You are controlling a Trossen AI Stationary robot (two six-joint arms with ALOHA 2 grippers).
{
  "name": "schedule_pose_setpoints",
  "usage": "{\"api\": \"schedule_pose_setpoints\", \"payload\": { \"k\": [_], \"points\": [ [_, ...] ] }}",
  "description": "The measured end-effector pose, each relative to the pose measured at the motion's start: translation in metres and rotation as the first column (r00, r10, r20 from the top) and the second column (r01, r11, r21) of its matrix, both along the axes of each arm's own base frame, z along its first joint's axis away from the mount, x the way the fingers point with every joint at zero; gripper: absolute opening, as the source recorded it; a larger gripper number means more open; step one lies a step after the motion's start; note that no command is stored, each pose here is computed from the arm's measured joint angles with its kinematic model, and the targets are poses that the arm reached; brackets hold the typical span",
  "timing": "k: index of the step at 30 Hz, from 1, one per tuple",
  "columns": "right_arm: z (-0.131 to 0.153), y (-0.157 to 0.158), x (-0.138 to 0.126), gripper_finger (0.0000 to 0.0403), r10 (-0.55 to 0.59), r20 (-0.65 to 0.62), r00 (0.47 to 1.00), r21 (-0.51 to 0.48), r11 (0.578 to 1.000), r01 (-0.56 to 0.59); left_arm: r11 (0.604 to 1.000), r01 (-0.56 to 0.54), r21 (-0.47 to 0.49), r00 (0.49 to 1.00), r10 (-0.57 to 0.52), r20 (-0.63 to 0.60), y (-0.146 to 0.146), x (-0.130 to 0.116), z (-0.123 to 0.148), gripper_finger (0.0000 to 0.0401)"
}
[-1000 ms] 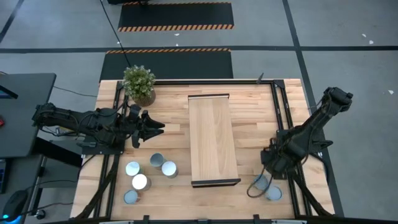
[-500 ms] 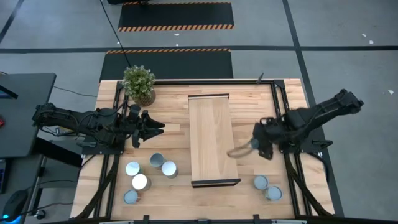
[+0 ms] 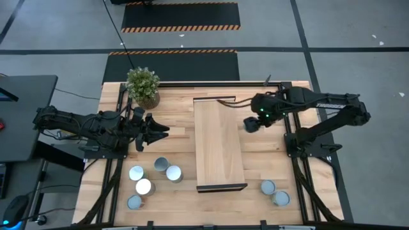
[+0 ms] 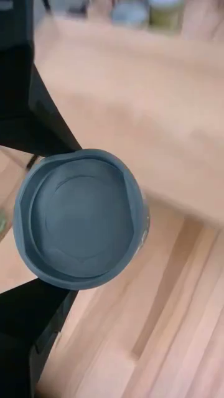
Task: Pick and place cans onto a shelf
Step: Put the green tuna can on the shelf
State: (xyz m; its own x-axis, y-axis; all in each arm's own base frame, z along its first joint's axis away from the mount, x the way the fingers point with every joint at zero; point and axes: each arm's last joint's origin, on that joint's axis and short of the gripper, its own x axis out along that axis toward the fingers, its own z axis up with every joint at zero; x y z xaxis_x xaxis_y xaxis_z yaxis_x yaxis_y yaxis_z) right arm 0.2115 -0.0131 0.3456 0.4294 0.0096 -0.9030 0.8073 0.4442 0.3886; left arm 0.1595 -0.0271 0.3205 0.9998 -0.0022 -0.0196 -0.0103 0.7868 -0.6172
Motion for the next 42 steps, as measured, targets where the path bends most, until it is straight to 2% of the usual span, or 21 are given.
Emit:
{"api": "schedule_pose_setpoints", "payload": {
  "k": [5,9,14,20,25,32,38,40,42],
  "points": [
    [0.004,0.008,0.031,0.0294,0.206,0.054,0.977,-0.052,0.978,-0.203,1.0,0.002,0.0,1.0,-0.002,0.0,0.0,0.0,0.0,0.0181],
    [-0.003,0.017,0.063,0.0295,0.353,-0.014,0.936,-0.086,0.932,-0.353,1.0,0.002,0.0,1.0,-0.002,0.0,0.0,0.0,0.0,0.0181],
    [-0.011,0.018,0.091,0.0295,0.464,-0.131,0.876,-0.091,0.874,-0.477,1.0,0.002,0.001,1.0,-0.002,0.0,0.0,0.0,0.0,0.0181],
    [-0.017,0.011,0.112,0.03,0.544,-0.221,0.81,-0.112,0.811,-0.575,1.0,0.002,0.0,1.0,-0.002,0.0,0.0,0.0,0.0,0.0181],
    [-0.026,0.008,0.118,0.0323,0.59,-0.263,0.764,-0.123,0.765,-0.633,1.0,0.002,0.0,1.0,-0.002,0.0,0.0,0.0,0.0,0.0181],
    [-0.029,0.007,0.12,0.037,0.608,-0.273,0.746,-0.124,0.746,-0.654,1.0,0.025,0.0,1.0,-0.025,-0.001,-0.001,0.0,0.0,0.0181],
    [-0.024,0.005,0.119,0.0386,0.623,-0.267,0.735,-0.145,0.728,-0.67,1.0,0.025,0.001,1.0,-0.025,-0.003,-0.001,0.0,0.0,0.0181],
    [-0.015,0.004,0.118,0.0386,0.638,-0.254,0.727,-0.177,0.708,-0.684,1.0,0.025,0.001,1.0,-0.025,-0.003,-0.001,0.0,0.0,0.0181],
    [-0.01,0.004,0.118,0.0386,0.668,-0.26,0.698,-0.214,0.665,-0.716,1.0,0.025,0.001,1.0,-0.025,-0.003,-0.001,0.0,0.0,0.0181]
  ]
}}
